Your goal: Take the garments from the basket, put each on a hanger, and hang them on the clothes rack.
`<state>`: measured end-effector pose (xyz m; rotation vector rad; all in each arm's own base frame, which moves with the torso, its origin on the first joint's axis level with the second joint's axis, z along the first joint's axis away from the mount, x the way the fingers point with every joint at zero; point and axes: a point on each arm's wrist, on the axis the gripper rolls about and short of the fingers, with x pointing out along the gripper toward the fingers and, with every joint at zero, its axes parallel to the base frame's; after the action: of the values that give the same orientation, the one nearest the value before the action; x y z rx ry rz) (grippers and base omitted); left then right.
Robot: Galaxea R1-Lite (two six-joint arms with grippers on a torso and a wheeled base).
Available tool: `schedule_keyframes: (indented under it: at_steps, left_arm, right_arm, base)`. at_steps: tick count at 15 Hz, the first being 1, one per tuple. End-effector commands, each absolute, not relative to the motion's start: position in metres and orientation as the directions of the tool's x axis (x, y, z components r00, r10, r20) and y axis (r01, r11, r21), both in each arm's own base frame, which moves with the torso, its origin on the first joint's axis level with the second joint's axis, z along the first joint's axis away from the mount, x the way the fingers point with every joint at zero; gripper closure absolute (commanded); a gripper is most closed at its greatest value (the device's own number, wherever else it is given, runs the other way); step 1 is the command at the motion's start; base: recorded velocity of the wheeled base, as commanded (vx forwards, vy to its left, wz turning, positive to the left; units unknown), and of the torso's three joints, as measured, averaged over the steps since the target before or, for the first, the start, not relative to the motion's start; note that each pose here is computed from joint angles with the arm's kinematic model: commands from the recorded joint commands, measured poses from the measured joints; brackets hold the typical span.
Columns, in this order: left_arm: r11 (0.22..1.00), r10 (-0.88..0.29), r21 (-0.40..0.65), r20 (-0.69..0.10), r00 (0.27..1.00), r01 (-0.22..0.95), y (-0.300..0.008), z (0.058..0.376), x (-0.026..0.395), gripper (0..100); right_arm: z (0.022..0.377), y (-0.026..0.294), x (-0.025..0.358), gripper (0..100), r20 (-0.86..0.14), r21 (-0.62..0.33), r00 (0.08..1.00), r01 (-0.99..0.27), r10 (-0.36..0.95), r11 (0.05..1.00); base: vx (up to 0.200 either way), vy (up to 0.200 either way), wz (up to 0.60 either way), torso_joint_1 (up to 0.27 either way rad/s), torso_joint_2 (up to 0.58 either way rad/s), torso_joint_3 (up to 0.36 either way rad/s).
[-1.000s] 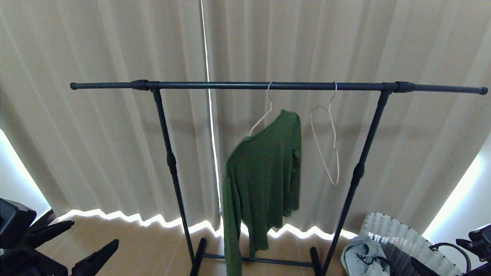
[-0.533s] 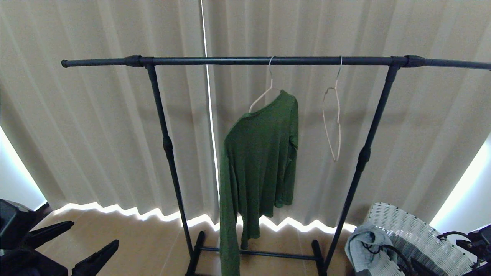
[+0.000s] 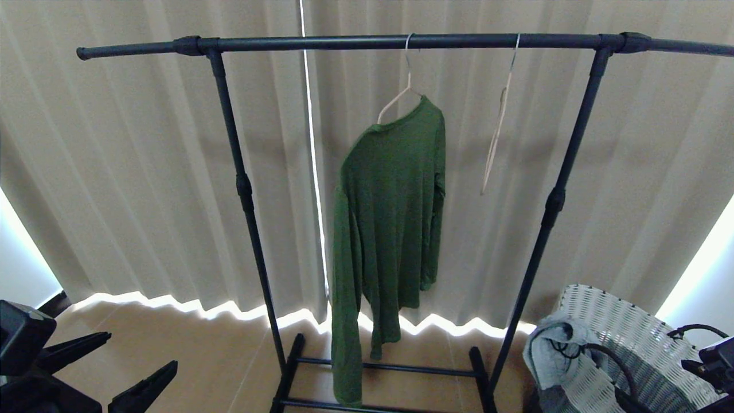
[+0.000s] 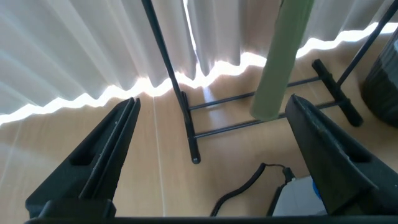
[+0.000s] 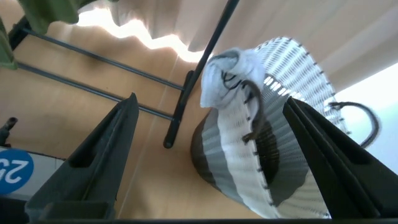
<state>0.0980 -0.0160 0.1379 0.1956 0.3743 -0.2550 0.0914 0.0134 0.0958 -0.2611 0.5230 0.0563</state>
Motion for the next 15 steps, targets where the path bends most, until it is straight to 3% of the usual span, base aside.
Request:
schedule_keyframes:
  at_steps: [1,7,15]
  left_arm:
    - [0.949,-0.210,0.142,-0.383,0.900,0.282,-0.0160,0.1380,0.0980,0]
    - [0.949,-0.210,0.144,-0.374,0.903,0.280,-0.0156,0.1378,0.0953,0]
    - [0.940,-0.211,0.181,-0.359,0.909,0.290,-0.0150,0.1380,0.0909,0]
  right_arm:
    - [0.0955,0.0134,0.0915,0,-0.502,-0.233,0.865,-0.120,-0.014,0.965]
    - [0.0936,0.0131,0.0895,0,-0.507,-0.232,0.862,-0.121,-0.014,0.965]
    - [0.0940,0.0135,0.0897,0,-0.507,-0.231,0.862,-0.128,-0.007,0.965]
  base:
    - [0.000,0.000,0.00,-0.134,0.46,0.325]
    - [0.000,0.000,0.00,-0.077,0.40,0.312]
    - [0.000,0.000,0.00,-0.004,0.03,0.025]
